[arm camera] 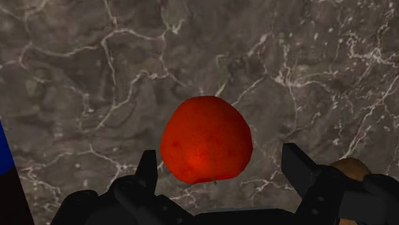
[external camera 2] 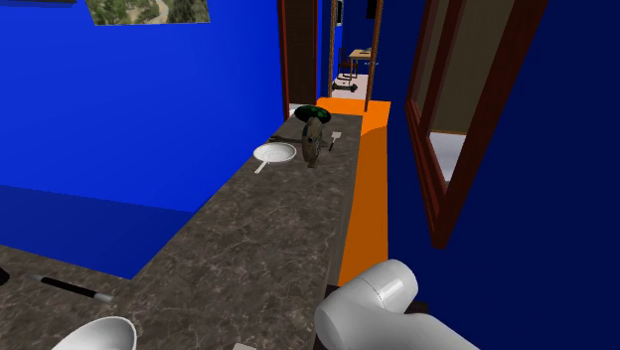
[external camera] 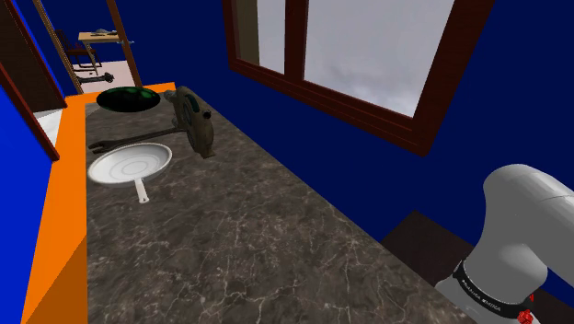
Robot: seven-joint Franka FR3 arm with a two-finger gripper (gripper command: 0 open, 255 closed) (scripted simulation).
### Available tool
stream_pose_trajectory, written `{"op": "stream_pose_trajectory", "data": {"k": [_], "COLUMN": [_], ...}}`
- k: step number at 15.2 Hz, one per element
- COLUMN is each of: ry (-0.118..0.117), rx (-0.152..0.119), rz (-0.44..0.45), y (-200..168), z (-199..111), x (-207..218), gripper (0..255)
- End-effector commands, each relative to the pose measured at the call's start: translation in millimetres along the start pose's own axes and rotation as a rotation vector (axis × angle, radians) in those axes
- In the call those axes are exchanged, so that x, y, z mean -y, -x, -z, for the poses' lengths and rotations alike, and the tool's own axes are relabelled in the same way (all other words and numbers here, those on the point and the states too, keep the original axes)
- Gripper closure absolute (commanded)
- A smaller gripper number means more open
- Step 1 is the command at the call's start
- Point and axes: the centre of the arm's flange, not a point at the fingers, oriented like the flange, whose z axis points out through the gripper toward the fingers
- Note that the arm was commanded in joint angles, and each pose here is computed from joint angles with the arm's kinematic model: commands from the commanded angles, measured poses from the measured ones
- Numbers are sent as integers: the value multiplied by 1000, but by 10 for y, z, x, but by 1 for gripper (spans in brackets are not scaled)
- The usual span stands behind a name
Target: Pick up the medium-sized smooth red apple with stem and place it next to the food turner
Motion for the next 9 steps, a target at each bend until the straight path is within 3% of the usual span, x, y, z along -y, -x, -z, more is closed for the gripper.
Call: {"op": "stream_pose_trajectory", "data": {"k": [1,9], "ry": [3,3], "rx": [2,2], "rz": [13,13], "y": [47,46], "z": [236,340], "x": [-60,-60], "gripper": [0,0]}}
